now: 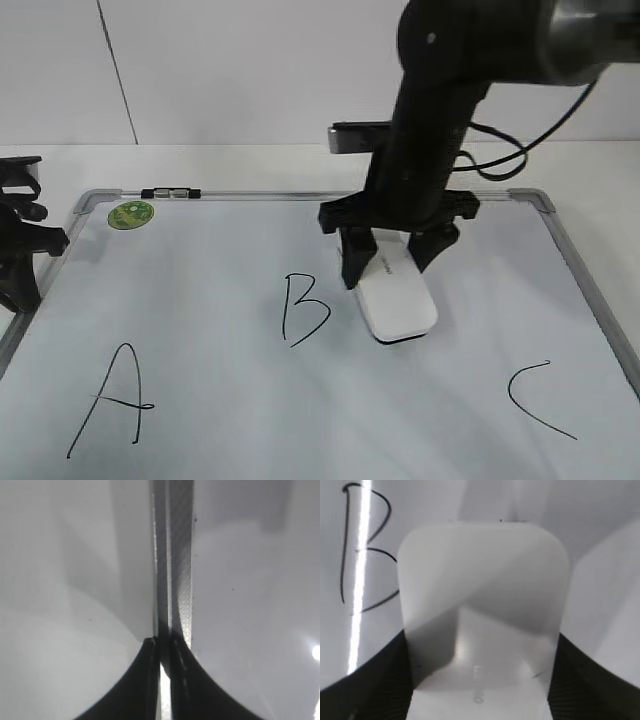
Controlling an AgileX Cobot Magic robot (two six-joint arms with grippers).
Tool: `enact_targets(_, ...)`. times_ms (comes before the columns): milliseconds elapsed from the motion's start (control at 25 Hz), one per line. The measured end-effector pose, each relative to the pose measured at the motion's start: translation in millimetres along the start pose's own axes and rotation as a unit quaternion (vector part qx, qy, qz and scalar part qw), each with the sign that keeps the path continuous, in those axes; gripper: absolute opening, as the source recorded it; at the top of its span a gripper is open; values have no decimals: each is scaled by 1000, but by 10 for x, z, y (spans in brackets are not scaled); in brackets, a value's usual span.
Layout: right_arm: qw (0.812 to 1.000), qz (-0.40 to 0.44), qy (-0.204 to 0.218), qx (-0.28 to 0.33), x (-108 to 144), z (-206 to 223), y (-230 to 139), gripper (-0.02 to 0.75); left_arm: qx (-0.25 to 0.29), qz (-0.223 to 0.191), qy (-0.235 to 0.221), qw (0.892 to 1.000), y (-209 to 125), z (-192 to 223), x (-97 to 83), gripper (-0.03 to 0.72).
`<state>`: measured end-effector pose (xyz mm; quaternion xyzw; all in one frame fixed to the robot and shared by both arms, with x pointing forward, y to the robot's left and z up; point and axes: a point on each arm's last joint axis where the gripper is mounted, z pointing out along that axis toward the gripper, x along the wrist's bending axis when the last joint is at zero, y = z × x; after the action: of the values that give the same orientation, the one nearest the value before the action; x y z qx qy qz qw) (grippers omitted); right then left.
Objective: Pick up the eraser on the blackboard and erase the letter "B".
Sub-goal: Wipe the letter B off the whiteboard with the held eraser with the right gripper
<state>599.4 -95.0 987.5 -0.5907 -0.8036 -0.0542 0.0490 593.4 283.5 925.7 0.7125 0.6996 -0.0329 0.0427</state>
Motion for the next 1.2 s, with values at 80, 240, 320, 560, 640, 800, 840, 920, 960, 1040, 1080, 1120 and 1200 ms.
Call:
enact_targets(80, 1000, -9, 2, 6, 102, 130, 86, 522, 0, 0, 0, 1000, 0, 0, 0, 20)
enact_targets(240, 1000, -20, 1, 12, 211, 346, 237, 522, 0, 0, 0, 1000, 0, 0, 0, 20)
enact_targets(320, 1000, -20, -1, 22, 218, 436, 278, 522, 0, -1, -1, 1000, 0, 0, -1, 20)
enact_targets(560, 999, -18, -2, 33, 225, 450, 305, 522, 0, -1, -1, 1000, 0, 0, -1, 20)
enact_targets(640, 999, -22, -3, 33, 252, 453, 300, 522, 0, -1, -1, 1000, 0, 0, -1, 21)
enact_targets(800, 999, -40, -20, 31, 353, 472, 273, 521, 0, -1, -1, 1000, 0, 0, -2, 21)
enact_targets(840, 998, -45, -23, 31, 384, 482, 267, 521, 0, -1, -1, 1000, 0, 0, -2, 21)
enact_targets(920, 997, -60, -27, 31, 488, 504, 250, 521, 0, -1, -1, 1000, 0, 0, -2, 22)
enact_targets(960, 997, -67, -28, 31, 542, 514, 237, 521, 0, -1, -1, 1000, 0, 0, -2, 22)
enact_targets(1040, 996, -85, -28, 30, 694, 529, 193, 521, 0, -1, -1, 1000, 0, 0, -2, 22)
enact_targets(1080, 994, -98, -27, 30, 808, 547, 153, 521, 0, -1, -1, 1000, 0, 0, -2, 22)
enact_targets(1120, 993, -109, -26, 28, 901, 550, 127, 521, 0, -1, -1, 1000, 0, 0, -2, 22)
enact_targets(1200, 991, -131, -25, 29, 1096, 584, 51, 521, 0, -1, -1, 1000, 0, 0, -2, 22)
